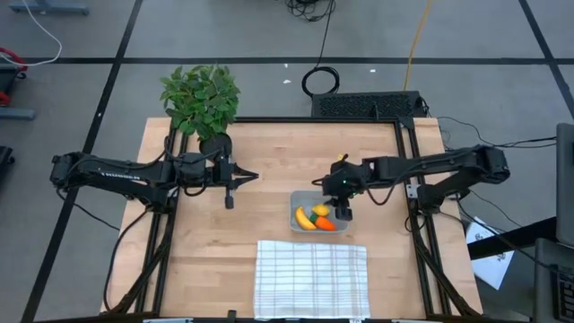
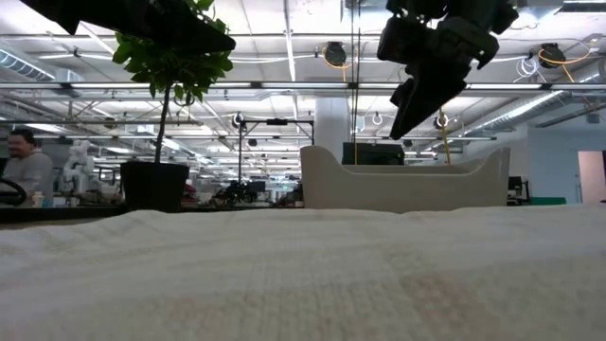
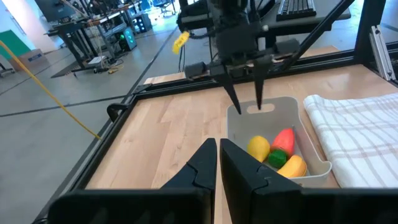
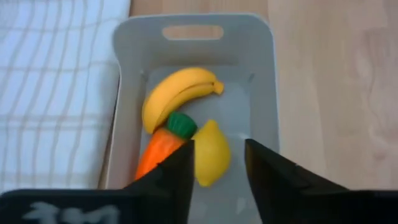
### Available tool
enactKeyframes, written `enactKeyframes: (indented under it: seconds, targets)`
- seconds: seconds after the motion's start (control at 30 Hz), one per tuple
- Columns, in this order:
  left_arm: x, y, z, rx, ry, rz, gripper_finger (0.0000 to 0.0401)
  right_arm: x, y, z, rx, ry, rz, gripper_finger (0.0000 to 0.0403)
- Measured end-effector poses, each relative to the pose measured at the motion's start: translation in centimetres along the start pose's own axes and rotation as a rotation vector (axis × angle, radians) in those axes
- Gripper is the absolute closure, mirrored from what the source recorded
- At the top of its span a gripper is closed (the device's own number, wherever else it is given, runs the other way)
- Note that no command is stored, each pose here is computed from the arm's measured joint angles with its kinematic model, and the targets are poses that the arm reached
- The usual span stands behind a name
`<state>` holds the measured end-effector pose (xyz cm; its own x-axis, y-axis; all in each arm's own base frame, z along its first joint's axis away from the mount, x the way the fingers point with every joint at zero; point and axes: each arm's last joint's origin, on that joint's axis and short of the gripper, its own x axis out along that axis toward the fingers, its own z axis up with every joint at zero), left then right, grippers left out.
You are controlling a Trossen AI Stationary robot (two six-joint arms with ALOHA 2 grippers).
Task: Pick and placing Produce into tupperware
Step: Adjust the yellow lemon in the gray bin
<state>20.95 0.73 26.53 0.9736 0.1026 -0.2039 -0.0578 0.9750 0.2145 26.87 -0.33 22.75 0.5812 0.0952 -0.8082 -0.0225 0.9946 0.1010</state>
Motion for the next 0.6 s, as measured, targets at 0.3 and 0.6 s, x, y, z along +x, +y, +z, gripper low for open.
enactKeyframes:
  seconds: [0.3, 0.6]
  targets:
    - [0.0, 0.0, 0.0, 0.000, -0.001, 0.000, 0.0375, 1.9, 0.5, -0.2, 0.009, 0.054, 0.011, 0.0179]
    - [0.0, 0.0, 0.0, -0.004, 0.002, 0.000, 0.0375, 3.9, 0.3, -0.4, 0.001, 0.091, 0.008, 0.0185]
